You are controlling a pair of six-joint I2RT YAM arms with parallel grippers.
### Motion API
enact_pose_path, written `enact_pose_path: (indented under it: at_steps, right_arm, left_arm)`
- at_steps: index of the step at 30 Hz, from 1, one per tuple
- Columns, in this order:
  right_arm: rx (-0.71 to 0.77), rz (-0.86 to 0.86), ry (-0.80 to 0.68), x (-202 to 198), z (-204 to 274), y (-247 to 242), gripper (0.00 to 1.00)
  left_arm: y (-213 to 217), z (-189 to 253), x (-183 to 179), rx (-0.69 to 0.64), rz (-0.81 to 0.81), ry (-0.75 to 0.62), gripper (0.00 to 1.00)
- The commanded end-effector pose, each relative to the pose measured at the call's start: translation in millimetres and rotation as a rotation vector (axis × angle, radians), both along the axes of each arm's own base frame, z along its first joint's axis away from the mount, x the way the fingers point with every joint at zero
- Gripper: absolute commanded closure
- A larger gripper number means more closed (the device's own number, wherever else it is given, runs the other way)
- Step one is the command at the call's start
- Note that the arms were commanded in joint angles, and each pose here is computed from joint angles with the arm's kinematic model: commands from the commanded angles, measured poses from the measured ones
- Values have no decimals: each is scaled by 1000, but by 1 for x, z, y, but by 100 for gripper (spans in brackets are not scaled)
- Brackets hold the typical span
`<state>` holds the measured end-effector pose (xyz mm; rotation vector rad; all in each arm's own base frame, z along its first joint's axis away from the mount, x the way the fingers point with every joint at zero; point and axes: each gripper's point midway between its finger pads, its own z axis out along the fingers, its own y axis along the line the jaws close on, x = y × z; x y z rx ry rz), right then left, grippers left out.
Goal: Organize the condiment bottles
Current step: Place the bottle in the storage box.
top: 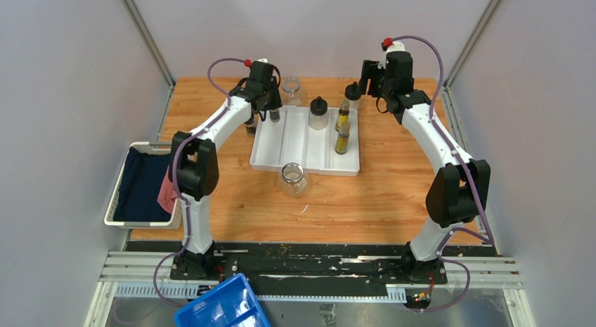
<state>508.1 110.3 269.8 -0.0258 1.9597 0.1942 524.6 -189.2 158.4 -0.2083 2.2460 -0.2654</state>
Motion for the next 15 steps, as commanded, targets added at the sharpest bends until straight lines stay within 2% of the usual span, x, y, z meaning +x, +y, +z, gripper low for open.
enact_pose_path:
  at_steps: [1,15]
  right_arm:
    - [-9,5,14,-5,-3,2,27]
    - [-8,11,22,-2,-10,4,27]
  left_arm:
    - [-5,-8,6,-6,0,-2,100]
    - [7,-25,10,29,28,27,100]
